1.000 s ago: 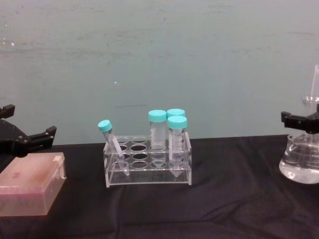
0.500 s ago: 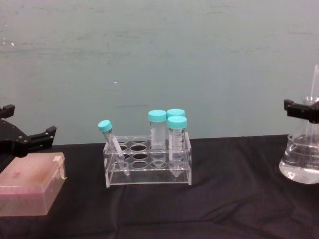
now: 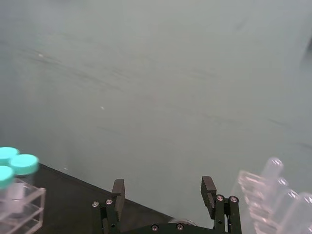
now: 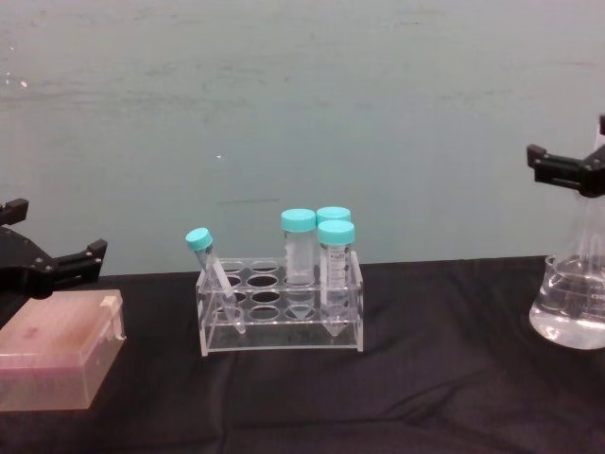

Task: Place the experimental apparatus aside using one hand.

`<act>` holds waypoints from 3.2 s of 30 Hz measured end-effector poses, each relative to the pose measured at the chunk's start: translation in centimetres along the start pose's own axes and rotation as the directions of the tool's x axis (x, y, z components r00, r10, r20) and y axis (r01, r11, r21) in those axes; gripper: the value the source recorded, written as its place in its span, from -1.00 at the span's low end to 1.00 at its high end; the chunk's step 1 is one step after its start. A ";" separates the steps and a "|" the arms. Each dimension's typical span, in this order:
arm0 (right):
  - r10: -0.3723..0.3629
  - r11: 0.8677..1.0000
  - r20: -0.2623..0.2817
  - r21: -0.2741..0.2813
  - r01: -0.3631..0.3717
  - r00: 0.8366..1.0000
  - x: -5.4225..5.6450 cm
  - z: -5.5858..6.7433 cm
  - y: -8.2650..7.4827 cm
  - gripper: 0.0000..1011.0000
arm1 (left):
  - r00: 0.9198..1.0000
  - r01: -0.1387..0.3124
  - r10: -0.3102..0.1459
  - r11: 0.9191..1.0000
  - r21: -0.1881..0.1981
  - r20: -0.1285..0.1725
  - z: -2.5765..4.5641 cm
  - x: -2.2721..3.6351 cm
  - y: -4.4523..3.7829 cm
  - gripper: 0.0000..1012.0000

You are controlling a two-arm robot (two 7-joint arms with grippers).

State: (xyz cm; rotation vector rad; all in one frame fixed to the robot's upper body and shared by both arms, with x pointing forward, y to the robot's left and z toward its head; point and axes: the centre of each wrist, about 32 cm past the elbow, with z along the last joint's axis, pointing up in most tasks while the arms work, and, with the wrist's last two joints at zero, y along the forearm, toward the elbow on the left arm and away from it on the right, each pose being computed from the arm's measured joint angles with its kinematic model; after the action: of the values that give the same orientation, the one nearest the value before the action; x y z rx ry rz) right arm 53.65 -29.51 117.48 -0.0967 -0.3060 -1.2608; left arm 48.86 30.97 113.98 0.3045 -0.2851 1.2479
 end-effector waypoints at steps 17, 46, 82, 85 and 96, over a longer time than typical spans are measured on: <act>0.165 0.985 0.008 0.052 -0.166 0.986 -1.0 0.5 -2.0 0.98 | 1.000 0.000 0.000 1.000 0.000 0.000 0.00 0.00 0.00 0.98; 0.236 0.968 -0.047 -0.078 -0.239 0.971 -1.2 -1.4 -6.7 0.98 | 1.000 0.000 0.000 1.000 0.000 0.000 0.00 0.00 0.00 0.98; 0.236 0.968 -0.041 -0.076 -0.238 0.971 -1.2 -1.3 -6.6 0.98 | 1.000 0.000 0.000 1.000 0.000 0.000 0.00 0.00 0.00 0.98; 0.236 0.968 -0.041 -0.076 -0.238 0.971 -1.2 -1.3 -6.6 0.98 | 1.000 0.000 0.000 1.000 0.000 0.000 0.00 0.00 0.00 0.98; 0.236 0.968 -0.041 -0.076 -0.238 0.971 -1.2 -1.3 -6.6 0.98 | 1.000 0.000 0.000 1.000 0.000 0.000 0.00 0.00 0.00 0.98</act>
State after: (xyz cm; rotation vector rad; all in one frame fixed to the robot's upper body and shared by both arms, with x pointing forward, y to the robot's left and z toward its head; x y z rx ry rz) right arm 47.35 -30.78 115.25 -0.1772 -0.2097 -1.0360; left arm 48.86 30.97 113.98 0.3044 -0.2850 1.2480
